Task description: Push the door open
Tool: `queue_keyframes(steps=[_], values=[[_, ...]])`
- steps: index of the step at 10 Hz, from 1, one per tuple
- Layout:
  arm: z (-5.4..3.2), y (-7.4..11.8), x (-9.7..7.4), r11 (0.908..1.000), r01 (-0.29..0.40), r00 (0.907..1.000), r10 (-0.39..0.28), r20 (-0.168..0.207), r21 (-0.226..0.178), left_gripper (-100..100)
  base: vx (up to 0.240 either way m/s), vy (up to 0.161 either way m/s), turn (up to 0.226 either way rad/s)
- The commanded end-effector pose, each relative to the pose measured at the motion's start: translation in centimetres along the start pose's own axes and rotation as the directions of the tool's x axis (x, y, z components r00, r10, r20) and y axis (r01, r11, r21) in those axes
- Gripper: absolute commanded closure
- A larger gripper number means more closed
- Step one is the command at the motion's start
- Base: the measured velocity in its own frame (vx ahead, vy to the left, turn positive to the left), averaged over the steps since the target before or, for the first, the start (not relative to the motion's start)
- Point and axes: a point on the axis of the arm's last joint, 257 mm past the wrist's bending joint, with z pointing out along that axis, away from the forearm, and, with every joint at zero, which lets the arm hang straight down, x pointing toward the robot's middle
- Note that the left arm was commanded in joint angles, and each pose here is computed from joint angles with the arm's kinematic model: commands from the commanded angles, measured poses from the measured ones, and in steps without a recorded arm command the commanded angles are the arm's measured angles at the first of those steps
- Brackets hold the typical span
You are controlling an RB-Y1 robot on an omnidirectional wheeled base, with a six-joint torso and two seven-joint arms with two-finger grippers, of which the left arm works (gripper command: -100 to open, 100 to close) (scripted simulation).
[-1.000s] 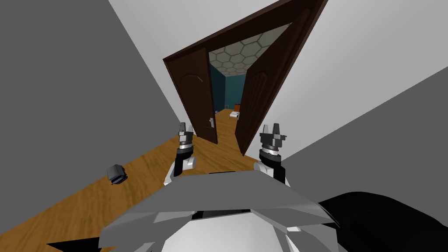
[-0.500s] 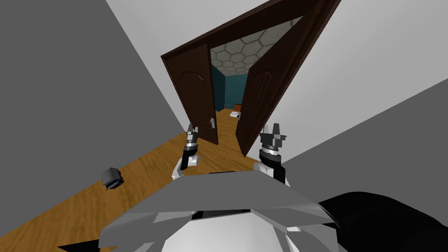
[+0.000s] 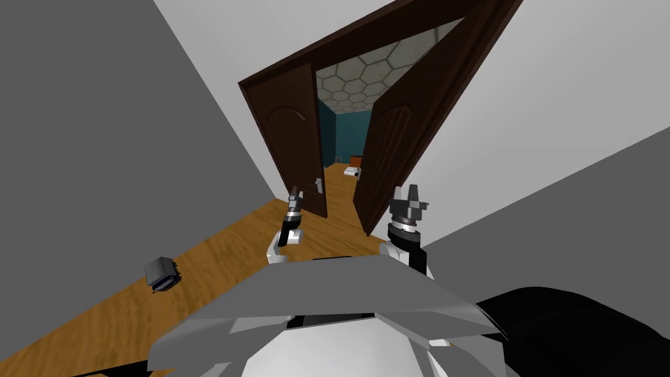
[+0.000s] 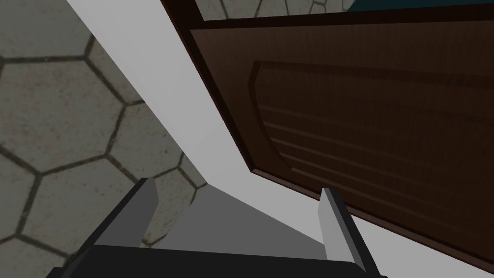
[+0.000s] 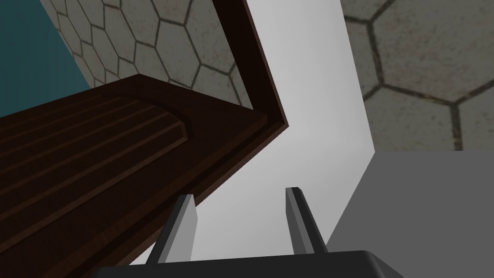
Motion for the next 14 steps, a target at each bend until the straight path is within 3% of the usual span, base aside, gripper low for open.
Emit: queue_keyframes(steps=[1, 2, 6, 7, 9, 10, 12, 13, 14], values=[[0.31, 1.5, 1.0, 0.9994, 0.023, 0.9995, -0.024, -0.022, -0.027, -100, 0.077, 0.100, -0.033], [0.04, 2.2, 1.1, 0.9989, 0.023, 0.9995, -0.024, -0.022, -0.042, -100, 0.063, 0.066, -0.017], [0.53, 5.7, 3.2, 0.9926, 0.060, 0.9959, -0.067, -0.061, -0.105, -100, 0.059, 0.051, -0.019], [0.32, 6.1, 3.2, 0.9915, 0.060, 0.9959, -0.067, -0.061, -0.115, -100, 0.051, 0.057, -0.019], [0.78, 7.8, 4.7, 0.9857, 0.081, 0.9919, -0.094, -0.086, -0.148, -100, 0.061, 0.064, -0.020], [0.39, 8.6, 4.7, 0.9831, 0.079, 0.9919, -0.094, -0.085, -0.165, -100, 0.063, 0.074, -0.022], [0.82, 10.1, 6.2, 0.9757, 0.097, 0.9869, -0.120, -0.109, -0.197, -100, 0.072, 0.064, -0.024], [0.35, 10.9, 6.2, 0.9720, 0.095, 0.9869, -0.120, -0.108, -0.215, -100, 0.061, 0.063, -0.010], [0.41, 11.9, 6.9, 0.9665, 0.101, 0.9841, -0.132, -0.118, -0.236, -100, 0.048, 0.059, -0.014]])
